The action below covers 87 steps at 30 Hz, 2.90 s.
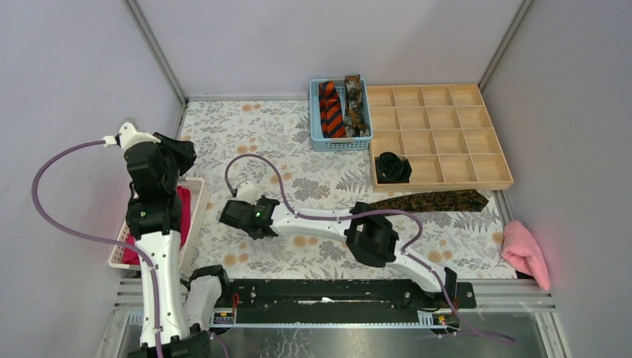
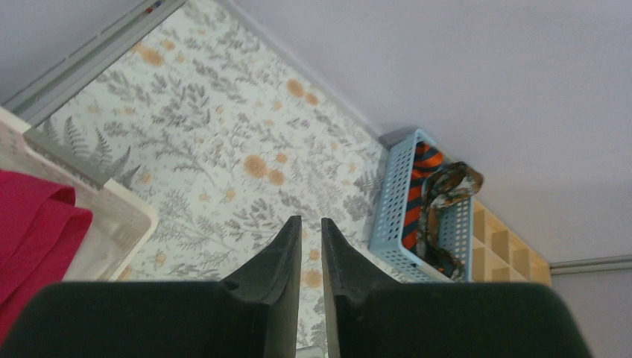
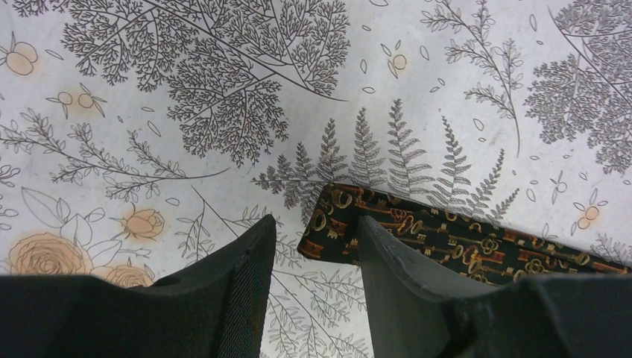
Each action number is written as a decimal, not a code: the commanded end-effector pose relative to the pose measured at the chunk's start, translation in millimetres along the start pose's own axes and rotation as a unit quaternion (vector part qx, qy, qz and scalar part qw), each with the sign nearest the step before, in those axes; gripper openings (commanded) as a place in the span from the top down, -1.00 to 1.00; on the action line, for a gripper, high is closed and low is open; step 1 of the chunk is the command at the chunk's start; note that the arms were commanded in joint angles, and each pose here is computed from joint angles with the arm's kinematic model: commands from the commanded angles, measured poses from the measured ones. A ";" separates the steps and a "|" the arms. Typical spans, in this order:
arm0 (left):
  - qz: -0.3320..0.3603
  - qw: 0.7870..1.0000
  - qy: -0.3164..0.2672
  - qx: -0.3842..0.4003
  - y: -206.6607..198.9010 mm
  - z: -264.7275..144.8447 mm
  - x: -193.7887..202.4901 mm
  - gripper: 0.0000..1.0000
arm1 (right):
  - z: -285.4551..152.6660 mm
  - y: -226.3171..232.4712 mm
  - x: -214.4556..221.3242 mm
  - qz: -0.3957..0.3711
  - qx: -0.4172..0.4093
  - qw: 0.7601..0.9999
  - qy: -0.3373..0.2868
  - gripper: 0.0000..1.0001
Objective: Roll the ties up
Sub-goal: Roll the tie at the center of the board.
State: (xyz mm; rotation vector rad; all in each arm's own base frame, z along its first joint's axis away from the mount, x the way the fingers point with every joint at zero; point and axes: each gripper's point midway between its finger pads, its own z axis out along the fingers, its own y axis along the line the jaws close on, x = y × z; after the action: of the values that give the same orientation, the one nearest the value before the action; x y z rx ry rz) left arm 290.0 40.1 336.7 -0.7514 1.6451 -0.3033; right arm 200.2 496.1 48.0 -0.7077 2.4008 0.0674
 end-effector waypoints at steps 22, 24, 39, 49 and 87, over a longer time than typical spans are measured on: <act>0.002 0.995 0.068 0.074 -6.6 -1.6 47.3 0.63 | -13.6 -28.9 -15.6 0.087 -0.064 0.994 -0.014 0.91; -0.009 0.991 0.086 0.104 -12.9 -1.3 58.9 0.68 | -22.9 -30.1 -19.6 0.106 -0.110 0.988 -0.026 0.94; -0.102 0.937 0.218 0.255 -16.4 5.6 172.3 0.93 | -47.5 -21.4 -12.4 0.148 -0.342 0.927 -0.030 1.00; -0.056 0.913 0.257 0.312 -50.9 -17.3 224.2 0.95 | -35.9 -50.2 1.1 0.188 -0.351 0.917 -0.033 1.00; 0.072 0.794 0.495 0.345 -69.6 -37.8 396.1 1.00 | -70.9 -80.6 -4.2 0.169 -0.364 0.913 -0.078 1.00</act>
State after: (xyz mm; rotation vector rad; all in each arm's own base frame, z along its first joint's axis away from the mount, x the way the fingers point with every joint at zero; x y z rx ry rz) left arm 260.8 -252.7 77.7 0.0502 2.3039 -1.2491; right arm 196.3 409.5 92.4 -0.5332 2.3847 1.1460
